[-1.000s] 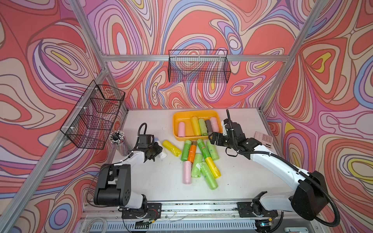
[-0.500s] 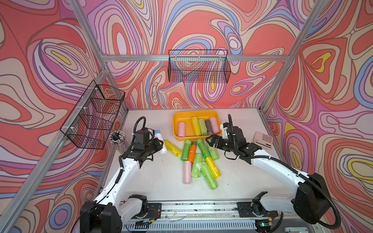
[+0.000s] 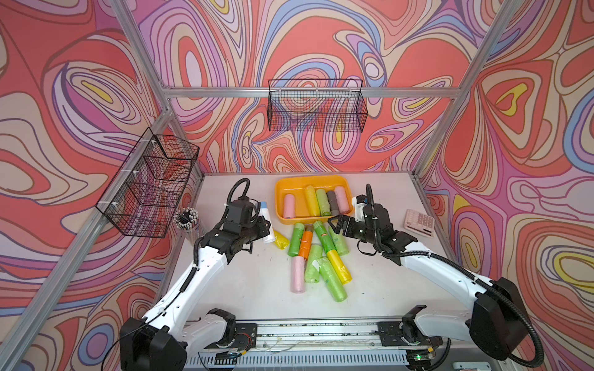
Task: Put the roll of trash bags into the storage box
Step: Pick up the roll of trash bags from the center of the board, then place the roll of trash bags in the storage box.
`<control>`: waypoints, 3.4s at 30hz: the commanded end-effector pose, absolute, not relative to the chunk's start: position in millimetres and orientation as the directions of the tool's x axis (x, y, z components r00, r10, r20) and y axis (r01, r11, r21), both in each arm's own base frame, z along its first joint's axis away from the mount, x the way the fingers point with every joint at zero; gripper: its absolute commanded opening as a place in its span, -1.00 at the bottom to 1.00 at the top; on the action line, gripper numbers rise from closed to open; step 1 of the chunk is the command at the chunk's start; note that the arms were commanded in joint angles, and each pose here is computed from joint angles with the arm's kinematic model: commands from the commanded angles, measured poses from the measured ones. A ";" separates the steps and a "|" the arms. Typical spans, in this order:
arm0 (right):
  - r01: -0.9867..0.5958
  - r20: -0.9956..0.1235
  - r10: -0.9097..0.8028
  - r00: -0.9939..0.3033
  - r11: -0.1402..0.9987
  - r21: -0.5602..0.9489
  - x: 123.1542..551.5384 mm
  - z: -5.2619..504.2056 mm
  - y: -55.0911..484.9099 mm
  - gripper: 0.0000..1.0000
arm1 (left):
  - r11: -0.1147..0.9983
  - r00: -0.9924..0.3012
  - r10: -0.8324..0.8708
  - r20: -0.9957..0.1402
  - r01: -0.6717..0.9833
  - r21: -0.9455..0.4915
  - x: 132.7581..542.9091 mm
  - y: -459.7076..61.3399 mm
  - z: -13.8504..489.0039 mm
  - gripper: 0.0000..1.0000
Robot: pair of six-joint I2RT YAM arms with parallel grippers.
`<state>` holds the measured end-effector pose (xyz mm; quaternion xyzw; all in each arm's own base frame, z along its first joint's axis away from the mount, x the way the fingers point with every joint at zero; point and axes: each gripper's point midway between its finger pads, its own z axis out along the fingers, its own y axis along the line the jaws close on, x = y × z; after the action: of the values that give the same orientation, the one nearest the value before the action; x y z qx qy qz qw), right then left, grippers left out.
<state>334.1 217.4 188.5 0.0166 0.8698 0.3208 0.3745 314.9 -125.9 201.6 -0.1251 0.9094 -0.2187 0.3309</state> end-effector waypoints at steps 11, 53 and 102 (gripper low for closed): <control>-0.229 -0.698 0.164 -0.697 0.871 0.434 327.3 173.6 197.8 0.93 | 0.925 -0.756 -0.277 -0.593 -0.044 -0.377 345.6 -169.3 219.4 -0.76; -0.317 -0.635 0.089 -0.767 0.808 0.497 290.6 188.0 209.3 0.93 | 0.986 -0.764 -0.117 -0.635 -0.013 -0.166 492.0 -267.0 161.0 -0.83; -0.275 -0.608 0.124 -0.784 0.809 0.520 279.6 185.2 201.9 0.93 | 0.982 -0.867 0.024 -0.498 -0.071 0.172 529.1 -208.6 73.8 -0.77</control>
<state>279.5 201.6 189.8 -0.0472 0.8917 0.3051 0.3309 527.8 -223.2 72.5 -0.0120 0.9627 0.0650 0.2625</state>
